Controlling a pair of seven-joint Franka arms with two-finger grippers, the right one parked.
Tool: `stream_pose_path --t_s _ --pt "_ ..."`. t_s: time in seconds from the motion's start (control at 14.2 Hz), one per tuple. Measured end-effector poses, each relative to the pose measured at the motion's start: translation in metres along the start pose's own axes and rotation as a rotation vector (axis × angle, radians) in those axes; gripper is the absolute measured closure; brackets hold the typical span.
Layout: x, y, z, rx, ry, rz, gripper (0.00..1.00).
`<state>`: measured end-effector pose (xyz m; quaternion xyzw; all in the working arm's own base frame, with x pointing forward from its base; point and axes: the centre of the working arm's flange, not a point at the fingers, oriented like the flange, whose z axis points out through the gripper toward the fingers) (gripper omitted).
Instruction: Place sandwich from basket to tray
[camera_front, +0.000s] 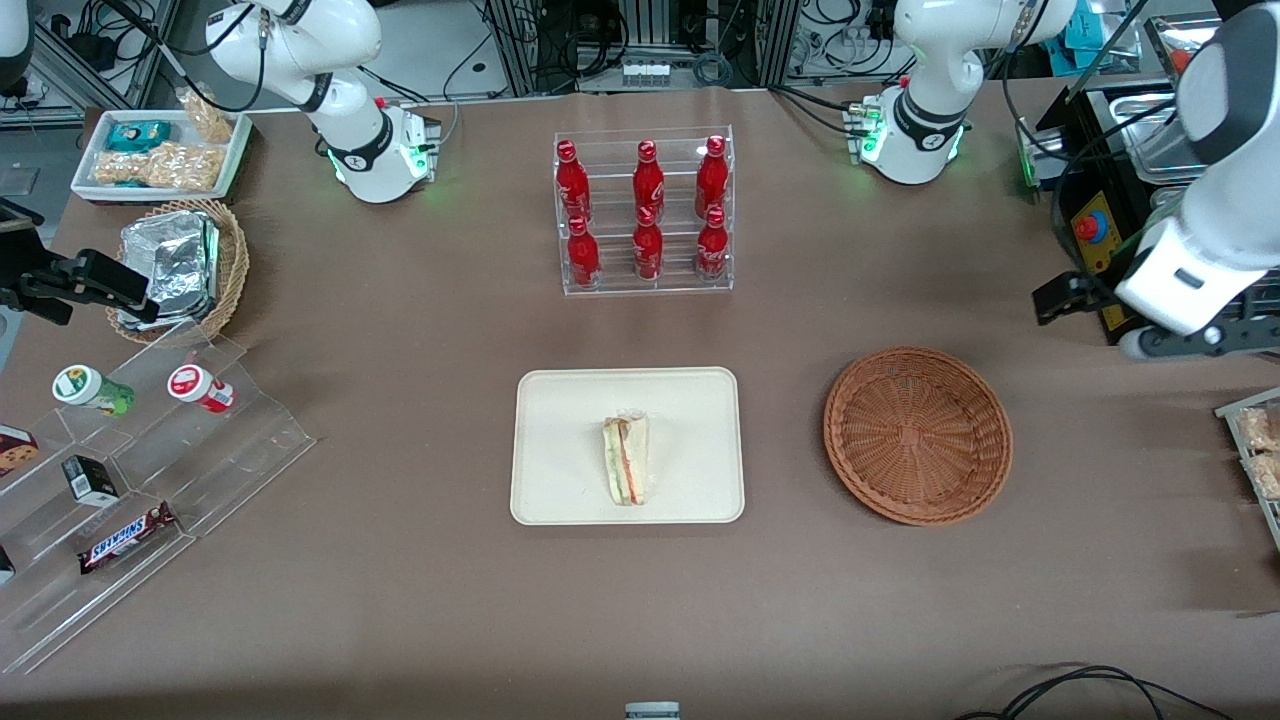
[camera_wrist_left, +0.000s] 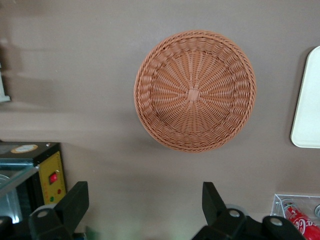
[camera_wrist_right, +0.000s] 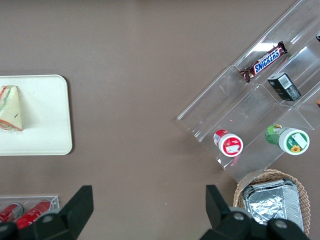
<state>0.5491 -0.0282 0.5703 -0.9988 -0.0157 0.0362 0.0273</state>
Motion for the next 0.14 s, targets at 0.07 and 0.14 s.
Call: stream_pose_path --t_s 0.07,0.14 --pt "-0.0040 -0.0043 -0.0098 -0.001 0.019 0.010 0.00" --pt "-0.0066 -0.0090 -0.0180 -0.003 0.035 0.012 0.00"
